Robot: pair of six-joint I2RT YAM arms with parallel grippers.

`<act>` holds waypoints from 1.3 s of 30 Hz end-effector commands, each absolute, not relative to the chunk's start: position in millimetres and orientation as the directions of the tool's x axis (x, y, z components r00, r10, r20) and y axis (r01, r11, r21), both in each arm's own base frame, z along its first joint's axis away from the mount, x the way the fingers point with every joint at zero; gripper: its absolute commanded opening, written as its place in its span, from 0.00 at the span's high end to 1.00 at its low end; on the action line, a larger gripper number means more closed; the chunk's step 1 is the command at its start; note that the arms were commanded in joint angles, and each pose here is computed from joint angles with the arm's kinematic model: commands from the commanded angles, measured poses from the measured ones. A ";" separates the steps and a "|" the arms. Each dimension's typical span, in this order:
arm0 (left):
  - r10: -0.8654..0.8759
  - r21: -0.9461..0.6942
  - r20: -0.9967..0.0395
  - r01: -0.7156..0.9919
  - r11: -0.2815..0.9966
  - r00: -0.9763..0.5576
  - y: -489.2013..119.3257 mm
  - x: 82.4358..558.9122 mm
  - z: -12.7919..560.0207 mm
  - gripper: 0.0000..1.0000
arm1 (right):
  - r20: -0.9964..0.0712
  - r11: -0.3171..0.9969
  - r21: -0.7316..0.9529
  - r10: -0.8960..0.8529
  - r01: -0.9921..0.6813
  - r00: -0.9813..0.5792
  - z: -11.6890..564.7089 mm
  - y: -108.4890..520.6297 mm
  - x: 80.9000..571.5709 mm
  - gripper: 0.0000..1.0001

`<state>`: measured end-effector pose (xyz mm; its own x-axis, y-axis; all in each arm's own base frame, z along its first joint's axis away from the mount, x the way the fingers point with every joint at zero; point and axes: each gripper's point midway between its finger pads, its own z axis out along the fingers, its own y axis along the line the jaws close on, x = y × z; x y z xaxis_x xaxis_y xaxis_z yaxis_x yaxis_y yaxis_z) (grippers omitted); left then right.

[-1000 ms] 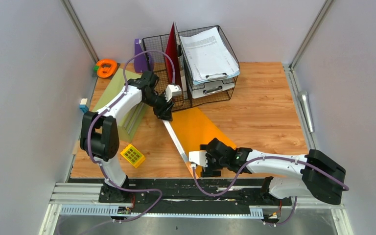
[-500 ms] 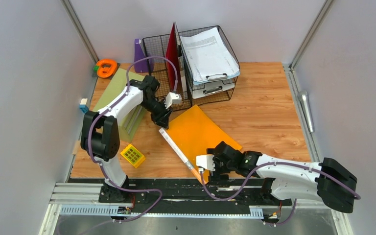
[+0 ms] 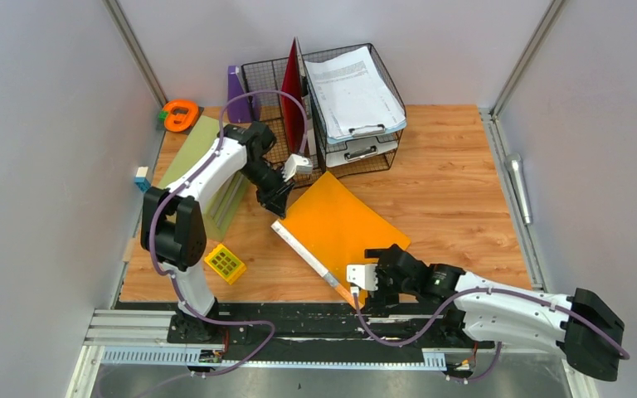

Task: Organize the desk
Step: Pick up the folder from the corner of the board.

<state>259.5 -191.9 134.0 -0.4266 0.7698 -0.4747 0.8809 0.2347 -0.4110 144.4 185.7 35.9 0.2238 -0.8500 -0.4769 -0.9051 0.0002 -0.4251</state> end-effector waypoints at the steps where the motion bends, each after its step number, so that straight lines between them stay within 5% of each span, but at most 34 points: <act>1: 0.764 -0.511 -0.467 0.841 0.179 -0.446 -210.0 229.6 155.7 1.00 | -0.498 0.113 -0.591 -0.830 -0.798 0.252 66.0 183.3 179.6 0.10; 18: 0.762 -0.410 -0.477 0.877 0.248 -0.439 -217.4 275.4 157.4 1.00 | -0.442 0.051 -0.676 -0.826 -0.735 0.350 67.5 157.1 176.0 0.17; 25: 0.753 -0.331 -0.511 0.904 0.271 -0.413 -215.8 287.7 171.2 1.00 | -0.587 0.151 -0.613 -0.745 -0.776 0.318 101.1 171.5 172.0 0.19; 39: 0.754 -0.309 -0.489 0.895 0.321 -0.439 -218.3 308.9 168.6 1.00 | -0.728 -0.030 -0.284 -0.643 -0.958 0.236 131.9 194.0 101.9 0.19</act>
